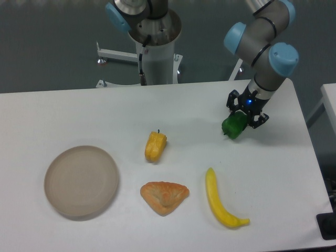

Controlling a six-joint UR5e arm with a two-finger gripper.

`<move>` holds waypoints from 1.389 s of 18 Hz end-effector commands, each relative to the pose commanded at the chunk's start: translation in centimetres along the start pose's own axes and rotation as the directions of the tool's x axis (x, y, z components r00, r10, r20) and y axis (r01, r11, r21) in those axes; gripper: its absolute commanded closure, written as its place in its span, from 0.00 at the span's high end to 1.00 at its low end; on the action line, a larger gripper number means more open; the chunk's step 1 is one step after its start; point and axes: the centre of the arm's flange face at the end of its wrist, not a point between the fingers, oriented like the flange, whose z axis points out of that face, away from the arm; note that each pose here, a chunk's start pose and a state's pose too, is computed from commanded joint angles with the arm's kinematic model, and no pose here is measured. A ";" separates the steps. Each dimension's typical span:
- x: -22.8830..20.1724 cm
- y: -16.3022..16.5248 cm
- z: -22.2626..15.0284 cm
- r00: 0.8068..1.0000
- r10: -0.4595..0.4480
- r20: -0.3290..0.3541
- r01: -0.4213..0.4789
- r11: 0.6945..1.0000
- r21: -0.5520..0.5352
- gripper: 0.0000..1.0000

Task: Place the green pepper on the table
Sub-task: 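Lower the green pepper onto the table and open the gripper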

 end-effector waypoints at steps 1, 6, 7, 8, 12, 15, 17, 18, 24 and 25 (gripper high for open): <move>0.0 0.0 -0.1 1.000 0.000 0.002 0.000 1.000 0.000 0.45; -0.7 0.0 -1.2 1.000 0.002 0.026 -0.002 1.000 -0.003 1.00; -0.9 -0.1 -1.7 0.999 0.004 0.035 -0.003 1.000 -0.009 1.00; -0.9 -0.4 -1.9 0.999 0.008 0.039 -0.007 1.000 -0.014 1.00; -1.4 -1.4 -3.9 0.996 0.025 0.082 -0.024 1.000 -0.021 1.00; -0.8 -4.3 -5.2 0.992 0.003 0.123 -0.002 1.000 -0.015 1.00; -1.0 -6.2 -6.8 0.986 -0.006 0.168 0.015 0.999 -0.052 1.00; -0.8 -7.7 -7.2 0.983 0.021 0.181 -0.006 0.997 -0.083 1.00; -0.5 -14.1 -7.9 0.967 0.048 0.250 -0.013 0.990 -0.139 1.00; -0.5 -15.1 -7.9 0.964 0.053 0.261 -0.012 0.988 -0.154 1.00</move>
